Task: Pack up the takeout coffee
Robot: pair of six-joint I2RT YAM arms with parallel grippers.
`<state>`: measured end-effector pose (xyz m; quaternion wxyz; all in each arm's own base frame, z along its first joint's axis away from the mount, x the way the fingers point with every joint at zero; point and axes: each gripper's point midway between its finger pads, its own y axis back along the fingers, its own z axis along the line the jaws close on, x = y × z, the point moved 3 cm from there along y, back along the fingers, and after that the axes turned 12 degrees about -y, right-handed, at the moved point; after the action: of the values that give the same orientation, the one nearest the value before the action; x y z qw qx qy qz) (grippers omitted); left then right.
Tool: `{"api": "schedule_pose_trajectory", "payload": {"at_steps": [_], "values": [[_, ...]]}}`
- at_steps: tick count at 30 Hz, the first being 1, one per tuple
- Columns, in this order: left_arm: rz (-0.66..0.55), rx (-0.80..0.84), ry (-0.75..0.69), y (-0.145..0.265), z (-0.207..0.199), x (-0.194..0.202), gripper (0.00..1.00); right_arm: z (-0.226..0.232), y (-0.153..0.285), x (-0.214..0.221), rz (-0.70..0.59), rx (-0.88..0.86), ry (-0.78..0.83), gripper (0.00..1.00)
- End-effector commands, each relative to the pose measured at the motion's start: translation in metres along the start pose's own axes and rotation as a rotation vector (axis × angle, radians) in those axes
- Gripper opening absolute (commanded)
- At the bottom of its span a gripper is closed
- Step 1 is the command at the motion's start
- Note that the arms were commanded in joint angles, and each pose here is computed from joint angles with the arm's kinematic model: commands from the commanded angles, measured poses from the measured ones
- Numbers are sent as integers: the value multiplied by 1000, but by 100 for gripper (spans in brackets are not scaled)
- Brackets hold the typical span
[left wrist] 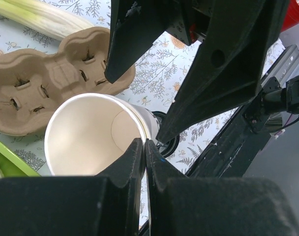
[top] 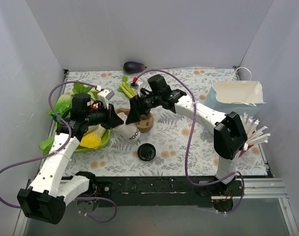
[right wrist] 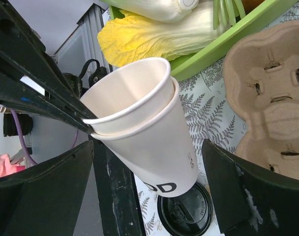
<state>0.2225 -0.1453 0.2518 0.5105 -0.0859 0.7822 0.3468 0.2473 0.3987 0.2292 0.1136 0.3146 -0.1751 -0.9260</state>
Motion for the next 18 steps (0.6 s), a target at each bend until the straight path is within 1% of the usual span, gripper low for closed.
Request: {"api": "schedule_pose_trajectory", "payload": {"at_steps": [1, 9, 16, 18], "values": [[-35, 21, -14, 4, -7, -5, 0, 11, 1, -15, -27, -67, 13, 98], [-38, 28, -15, 4, -9, -5, 0, 3, -2, -18, -24, -75, -17, 98], [-29, 37, -8, 2, -8, -4, 0, 8, 2, -19, -17, -148, -20, 98], [-31, 38, -8, 3, -9, -5, 0, 4, 0, -17, -11, -129, -36, 98]]}}
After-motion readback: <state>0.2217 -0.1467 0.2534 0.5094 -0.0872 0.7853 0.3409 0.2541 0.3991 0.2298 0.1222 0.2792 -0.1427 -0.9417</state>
